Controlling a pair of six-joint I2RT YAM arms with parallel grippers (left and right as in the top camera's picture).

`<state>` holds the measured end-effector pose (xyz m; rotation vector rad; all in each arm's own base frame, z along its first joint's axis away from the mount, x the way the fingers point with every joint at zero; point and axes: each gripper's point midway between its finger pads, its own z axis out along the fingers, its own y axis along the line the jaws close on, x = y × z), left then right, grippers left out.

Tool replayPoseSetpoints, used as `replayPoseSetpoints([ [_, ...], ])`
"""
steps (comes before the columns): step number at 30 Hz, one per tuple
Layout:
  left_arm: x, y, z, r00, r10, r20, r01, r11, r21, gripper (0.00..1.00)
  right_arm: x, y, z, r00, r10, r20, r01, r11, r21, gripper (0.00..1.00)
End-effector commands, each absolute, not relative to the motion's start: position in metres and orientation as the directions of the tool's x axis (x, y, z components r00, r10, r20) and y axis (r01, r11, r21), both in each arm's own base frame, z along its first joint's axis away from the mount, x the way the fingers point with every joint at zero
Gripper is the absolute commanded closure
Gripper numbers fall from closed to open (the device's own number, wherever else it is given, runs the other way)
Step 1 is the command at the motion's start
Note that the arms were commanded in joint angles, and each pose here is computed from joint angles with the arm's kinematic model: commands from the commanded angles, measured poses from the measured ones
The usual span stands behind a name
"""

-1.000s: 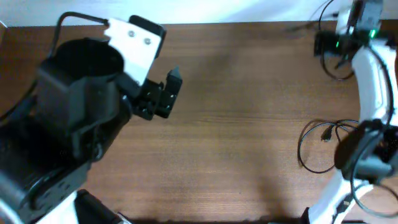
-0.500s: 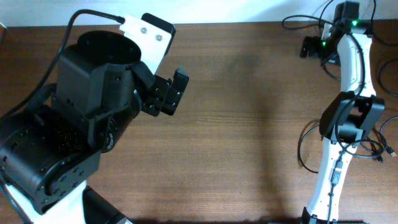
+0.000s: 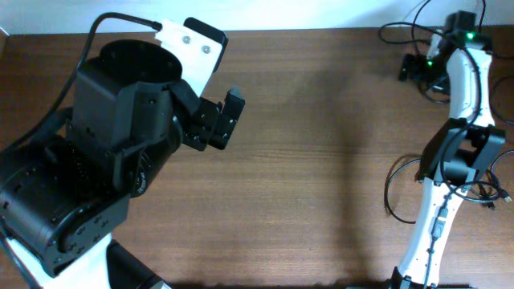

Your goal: Untangle cables

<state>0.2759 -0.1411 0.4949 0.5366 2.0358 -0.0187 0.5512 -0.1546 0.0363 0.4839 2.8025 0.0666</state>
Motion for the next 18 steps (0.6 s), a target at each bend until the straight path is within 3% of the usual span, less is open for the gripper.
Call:
replayPoseSetpoints([
  [1, 0.275, -0.142, 0.495, -0.415, 0.353, -0.838, 0.382, 0.904, 0.192, 0.01, 0.542, -0.177, 0.028, -0.892, 0.367, -0.265, 0.362, 0.930, 0.069, 0.02],
  [3, 0.275, -0.142, 0.495, -0.415, 0.353, -0.838, 0.382, 0.904, 0.192, 0.01, 0.541, -0.175, 0.025, -0.910, 0.325, -0.258, 0.320, 0.945, 0.060, 0.24],
  [5, 0.275, -0.142, 0.495, -0.415, 0.353, -0.838, 0.382, 0.904, 0.192, 0.01, 0.540, -0.170, 0.020, -0.916, 0.314, -0.248, 0.310, 0.949, 0.059, 0.24],
  [8, 0.275, -0.142, 0.495, -0.415, 0.353, -0.838, 0.382, 0.904, 0.192, 0.01, 0.539, -0.161, 0.012, -0.925, 0.302, -0.232, 0.296, 0.953, 0.059, 0.16],
  [13, 0.275, -0.142, 0.495, -0.415, 0.353, -0.838, 0.382, 0.904, 0.192, 0.01, 0.538, -0.147, -0.007, -0.936, 0.283, -0.210, 0.277, 0.959, 0.059, 0.17],
  [14, 0.275, -0.142, 0.495, -0.415, 0.353, -0.838, 0.382, 0.904, 0.192, 0.01, 0.538, -0.145, -0.010, -0.938, 0.279, -0.207, 0.273, 0.960, 0.058, 0.24],
  [15, 0.275, -0.142, 0.495, -0.415, 0.353, -0.838, 0.382, 0.904, 0.192, 0.01, 0.536, -0.145, -0.015, -0.939, 0.279, -0.202, 0.273, 0.960, 0.058, 0.41],
  [17, 0.275, -0.141, 0.495, -0.415, 0.354, -0.838, 0.382, 0.904, 0.192, 0.01, 0.534, -0.144, -0.020, -0.940, 0.280, -0.194, 0.274, 0.960, 0.059, 0.47],
  [18, 0.275, -0.141, 0.495, -0.415, 0.354, -0.838, 0.382, 0.904, 0.192, 0.01, 0.534, -0.144, -0.021, -0.942, 0.274, -0.193, 0.268, 0.962, 0.058, 0.62],
])
